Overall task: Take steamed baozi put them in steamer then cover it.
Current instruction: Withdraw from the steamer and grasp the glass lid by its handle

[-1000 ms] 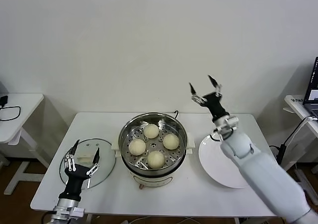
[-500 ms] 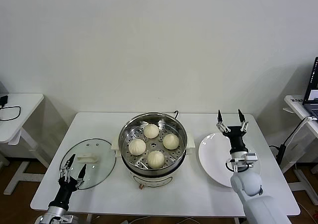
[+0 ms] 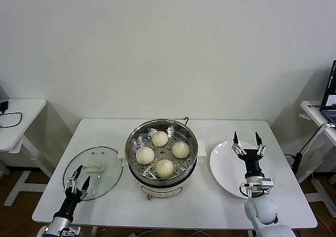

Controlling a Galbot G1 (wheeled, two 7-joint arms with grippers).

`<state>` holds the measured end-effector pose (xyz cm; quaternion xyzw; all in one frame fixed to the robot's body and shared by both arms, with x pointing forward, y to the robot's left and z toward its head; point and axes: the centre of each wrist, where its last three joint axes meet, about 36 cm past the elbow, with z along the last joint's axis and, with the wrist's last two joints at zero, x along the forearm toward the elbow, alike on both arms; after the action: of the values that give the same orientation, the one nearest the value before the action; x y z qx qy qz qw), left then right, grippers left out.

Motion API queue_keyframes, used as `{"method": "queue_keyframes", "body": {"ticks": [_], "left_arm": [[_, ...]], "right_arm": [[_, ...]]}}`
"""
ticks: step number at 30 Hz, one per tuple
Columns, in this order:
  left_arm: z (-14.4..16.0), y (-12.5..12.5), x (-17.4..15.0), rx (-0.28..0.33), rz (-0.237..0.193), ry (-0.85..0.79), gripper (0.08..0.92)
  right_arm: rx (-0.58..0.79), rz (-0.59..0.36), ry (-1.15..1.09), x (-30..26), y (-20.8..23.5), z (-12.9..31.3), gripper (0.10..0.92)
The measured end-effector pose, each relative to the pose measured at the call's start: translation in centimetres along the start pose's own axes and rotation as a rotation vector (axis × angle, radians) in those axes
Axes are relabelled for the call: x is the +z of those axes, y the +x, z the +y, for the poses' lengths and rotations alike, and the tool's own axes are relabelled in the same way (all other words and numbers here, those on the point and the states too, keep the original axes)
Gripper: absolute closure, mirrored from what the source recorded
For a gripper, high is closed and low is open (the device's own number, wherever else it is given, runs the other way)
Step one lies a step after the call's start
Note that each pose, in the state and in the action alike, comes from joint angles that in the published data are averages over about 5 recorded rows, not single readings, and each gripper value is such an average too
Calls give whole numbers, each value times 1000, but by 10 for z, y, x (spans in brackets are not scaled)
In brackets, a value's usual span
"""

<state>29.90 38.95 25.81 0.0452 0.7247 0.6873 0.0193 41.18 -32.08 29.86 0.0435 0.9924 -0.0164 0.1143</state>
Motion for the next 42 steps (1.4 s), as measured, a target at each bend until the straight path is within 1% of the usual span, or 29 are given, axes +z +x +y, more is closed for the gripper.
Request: {"method": "queue_keyframes", "body": {"ticks": [9,28,42], "left_arm": [[-6,-14,1,2,-3,-36,177],[-5,-52,5,-20,16,-73,177],[-10,-69,1,0,25,-74,177]], "right_arm": [[2,18,6,6,9,1,200],[5,31,21,11,17,2,200],[9,32,26,13,21,1,200]]}}
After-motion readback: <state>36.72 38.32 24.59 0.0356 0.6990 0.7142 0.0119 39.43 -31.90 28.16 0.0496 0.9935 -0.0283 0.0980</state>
